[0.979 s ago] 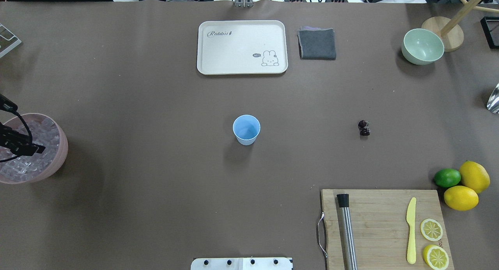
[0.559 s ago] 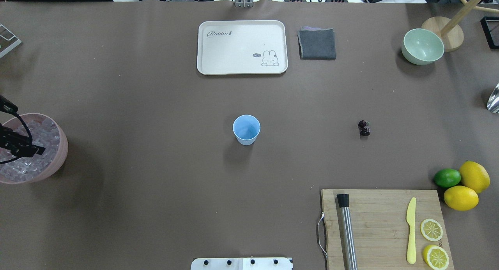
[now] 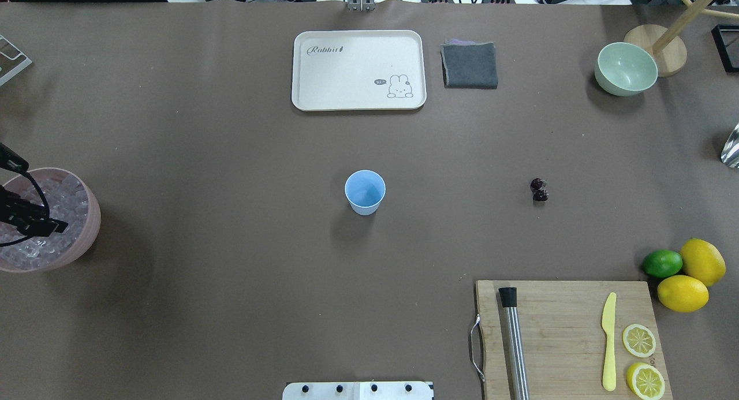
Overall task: Put ice and cherries in cup
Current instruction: 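Lift the ice cube out of the bowl with the left gripper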
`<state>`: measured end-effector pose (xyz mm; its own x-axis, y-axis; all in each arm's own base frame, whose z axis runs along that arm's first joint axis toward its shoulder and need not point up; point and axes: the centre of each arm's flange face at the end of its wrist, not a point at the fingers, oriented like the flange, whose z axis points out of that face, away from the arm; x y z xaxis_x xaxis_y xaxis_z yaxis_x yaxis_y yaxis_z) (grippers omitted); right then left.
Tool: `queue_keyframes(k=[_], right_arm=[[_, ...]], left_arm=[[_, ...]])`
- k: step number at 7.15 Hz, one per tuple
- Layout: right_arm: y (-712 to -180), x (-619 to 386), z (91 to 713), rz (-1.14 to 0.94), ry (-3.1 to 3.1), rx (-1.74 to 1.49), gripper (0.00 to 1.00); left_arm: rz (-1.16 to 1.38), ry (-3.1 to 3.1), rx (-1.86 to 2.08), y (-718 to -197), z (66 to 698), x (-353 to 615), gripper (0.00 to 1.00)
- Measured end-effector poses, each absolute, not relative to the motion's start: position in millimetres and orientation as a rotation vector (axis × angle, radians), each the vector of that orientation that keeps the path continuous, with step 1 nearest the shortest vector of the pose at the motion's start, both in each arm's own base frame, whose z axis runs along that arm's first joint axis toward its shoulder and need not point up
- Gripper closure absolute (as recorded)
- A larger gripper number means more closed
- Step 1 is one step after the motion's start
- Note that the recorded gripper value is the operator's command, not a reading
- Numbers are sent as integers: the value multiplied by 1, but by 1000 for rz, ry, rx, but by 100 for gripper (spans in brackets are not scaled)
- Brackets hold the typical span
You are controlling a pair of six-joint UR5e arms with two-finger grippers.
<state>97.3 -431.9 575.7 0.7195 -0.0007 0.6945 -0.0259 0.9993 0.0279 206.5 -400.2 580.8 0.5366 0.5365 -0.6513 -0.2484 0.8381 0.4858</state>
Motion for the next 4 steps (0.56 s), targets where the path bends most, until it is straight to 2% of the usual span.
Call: queue_keyframes(k=[2,3,4], right_arm=[[-432,98,576,16,-768,37,0],[-431,99,576,18,-768,38,0],[-431,99,576,18,-767,37,0]], left_arm=[[482,890,356,-399,581,208,84],[483,891,355,-399,580,208,99],[485,893,356,-399,580,208,100]])
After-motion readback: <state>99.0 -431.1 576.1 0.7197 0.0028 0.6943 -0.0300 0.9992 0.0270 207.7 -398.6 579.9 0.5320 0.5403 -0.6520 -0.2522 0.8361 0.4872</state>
